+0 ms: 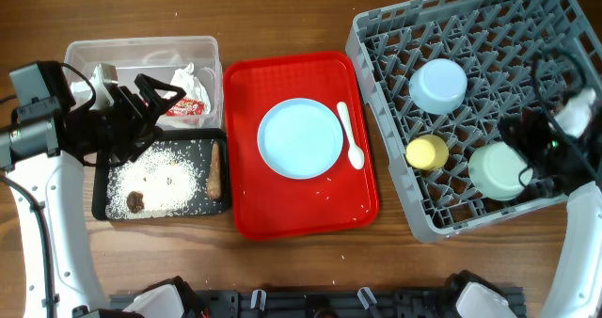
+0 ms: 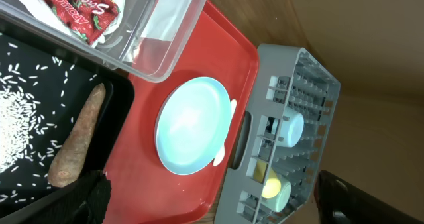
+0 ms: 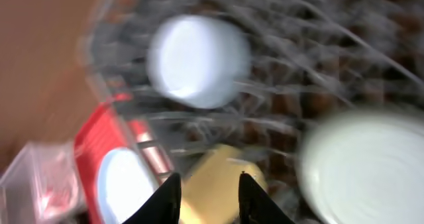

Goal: Sort waste into correct bins and load items into the dishwasher rack

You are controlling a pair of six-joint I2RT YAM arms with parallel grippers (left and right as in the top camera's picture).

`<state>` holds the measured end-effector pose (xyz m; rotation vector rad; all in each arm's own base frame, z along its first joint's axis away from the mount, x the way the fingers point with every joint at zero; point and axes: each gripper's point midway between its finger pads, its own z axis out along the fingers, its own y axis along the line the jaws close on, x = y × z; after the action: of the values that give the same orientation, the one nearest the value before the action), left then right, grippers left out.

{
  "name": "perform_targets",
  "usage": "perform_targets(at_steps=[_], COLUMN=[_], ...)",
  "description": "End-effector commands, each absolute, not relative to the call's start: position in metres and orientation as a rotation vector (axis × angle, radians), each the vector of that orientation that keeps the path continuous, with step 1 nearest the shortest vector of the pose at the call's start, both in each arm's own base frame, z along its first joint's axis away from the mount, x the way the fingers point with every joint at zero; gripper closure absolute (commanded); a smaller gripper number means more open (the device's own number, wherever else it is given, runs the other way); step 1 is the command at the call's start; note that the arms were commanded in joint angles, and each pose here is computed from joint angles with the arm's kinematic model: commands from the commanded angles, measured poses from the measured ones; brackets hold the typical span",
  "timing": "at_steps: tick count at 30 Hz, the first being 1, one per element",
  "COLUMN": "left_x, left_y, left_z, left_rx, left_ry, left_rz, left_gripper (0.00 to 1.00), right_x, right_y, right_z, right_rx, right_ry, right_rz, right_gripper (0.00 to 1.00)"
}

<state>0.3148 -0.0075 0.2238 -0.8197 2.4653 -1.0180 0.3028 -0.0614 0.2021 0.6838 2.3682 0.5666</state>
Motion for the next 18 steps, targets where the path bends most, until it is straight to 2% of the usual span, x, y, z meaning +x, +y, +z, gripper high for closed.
perform_targets(at_steps=[1,4,8,12,15,18], left_x=[0.315,0.315,0.315,0.315,0.315,0.315], left_y=[-0.005,-0.005,-0.005,-0.005,-0.005,-0.005], left_z=[0.231,0.231,0.231,0.231,0.231,0.231], left_rx=[-0.789,-0.789,-0.789,-0.789,-0.789,-0.789], left_ry=[2.445,2.445,2.445,2.445,2.445,2.445], left_rz=[-1.004,-1.004,-1.004,-1.004,-1.005,-1.004], left_gripper=[0.0,0.0,0.0,0.0,0.0,0.0], right_x=[0.319,0.326,0.345,0.362,0.366,0.364], right_y=[0.012,0.056,0.075,0.091,0.091,0.096], right_z=[0.233,0.217,0.183,0.138,0.108,0.084], right_rx=[0.148,-0.124,-0.246,-0.36,-0.368,-0.384], right_ry=[2.373,2.437,2.505,2.582,2.656,2.724], right_rz=[0.594,0.426,0.126,0.056,0.03,0.066], right_gripper=[0.67,0.57,0.6,0.57,0.57,0.67])
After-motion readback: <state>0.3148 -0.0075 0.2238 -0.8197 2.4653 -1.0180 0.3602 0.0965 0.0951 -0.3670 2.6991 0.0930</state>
